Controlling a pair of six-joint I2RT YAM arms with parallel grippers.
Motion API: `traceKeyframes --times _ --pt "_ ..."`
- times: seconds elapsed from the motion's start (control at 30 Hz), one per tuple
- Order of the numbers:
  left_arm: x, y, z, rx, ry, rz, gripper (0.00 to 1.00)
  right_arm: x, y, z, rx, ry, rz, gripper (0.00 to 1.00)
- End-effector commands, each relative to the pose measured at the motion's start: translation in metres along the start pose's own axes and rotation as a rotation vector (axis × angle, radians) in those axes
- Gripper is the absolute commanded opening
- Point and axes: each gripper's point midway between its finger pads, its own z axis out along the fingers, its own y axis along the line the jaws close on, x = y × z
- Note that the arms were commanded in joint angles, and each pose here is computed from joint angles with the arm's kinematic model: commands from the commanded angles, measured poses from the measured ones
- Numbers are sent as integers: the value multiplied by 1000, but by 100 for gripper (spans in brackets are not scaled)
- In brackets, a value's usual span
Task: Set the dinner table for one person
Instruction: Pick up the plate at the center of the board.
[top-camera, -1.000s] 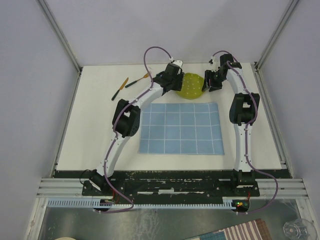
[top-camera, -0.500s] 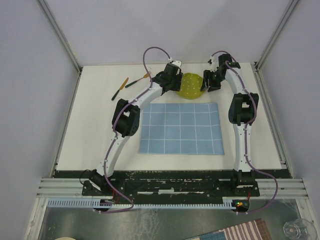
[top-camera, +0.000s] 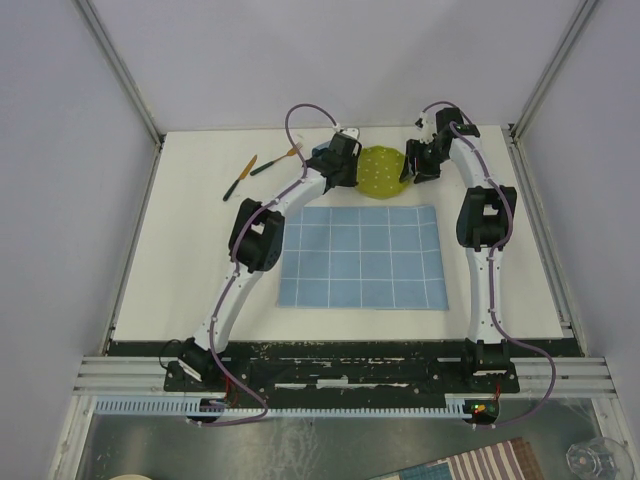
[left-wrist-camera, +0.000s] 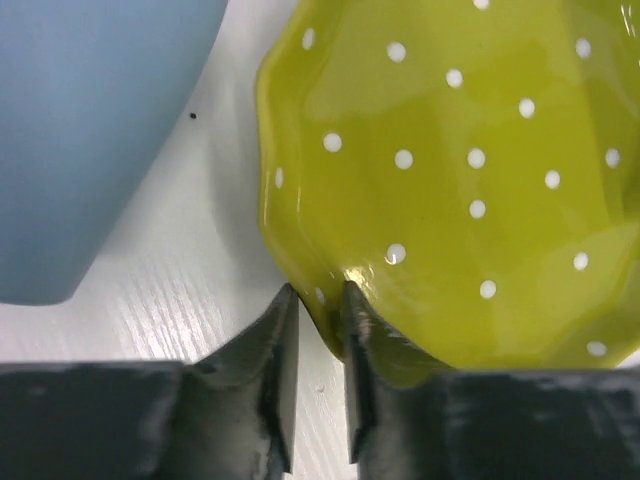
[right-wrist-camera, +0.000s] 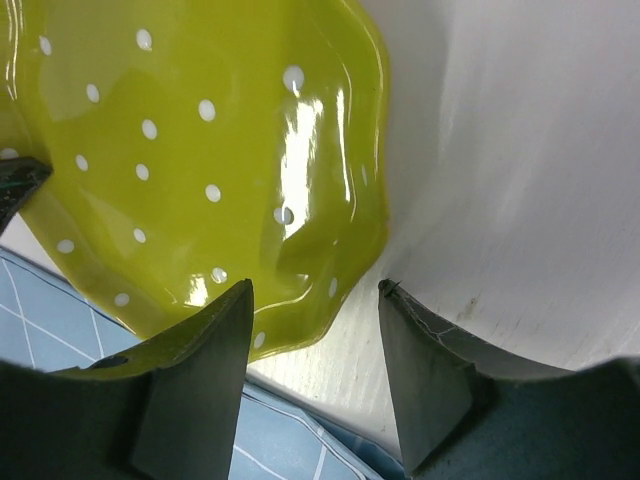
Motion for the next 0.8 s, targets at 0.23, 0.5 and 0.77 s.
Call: traceKeyframes --times 0.23,0.5,0.77 --pt "6 1 5 25 23 -14 3 -19 13 -3 -44 -63 -9 2" --pt "-1 -2 1 34 9 -20 3 -18 17 -4 -58 -63 -10 2" --pt "-52 -8 -27 47 -98 34 3 -43 36 -38 -37 -140 -104 2"
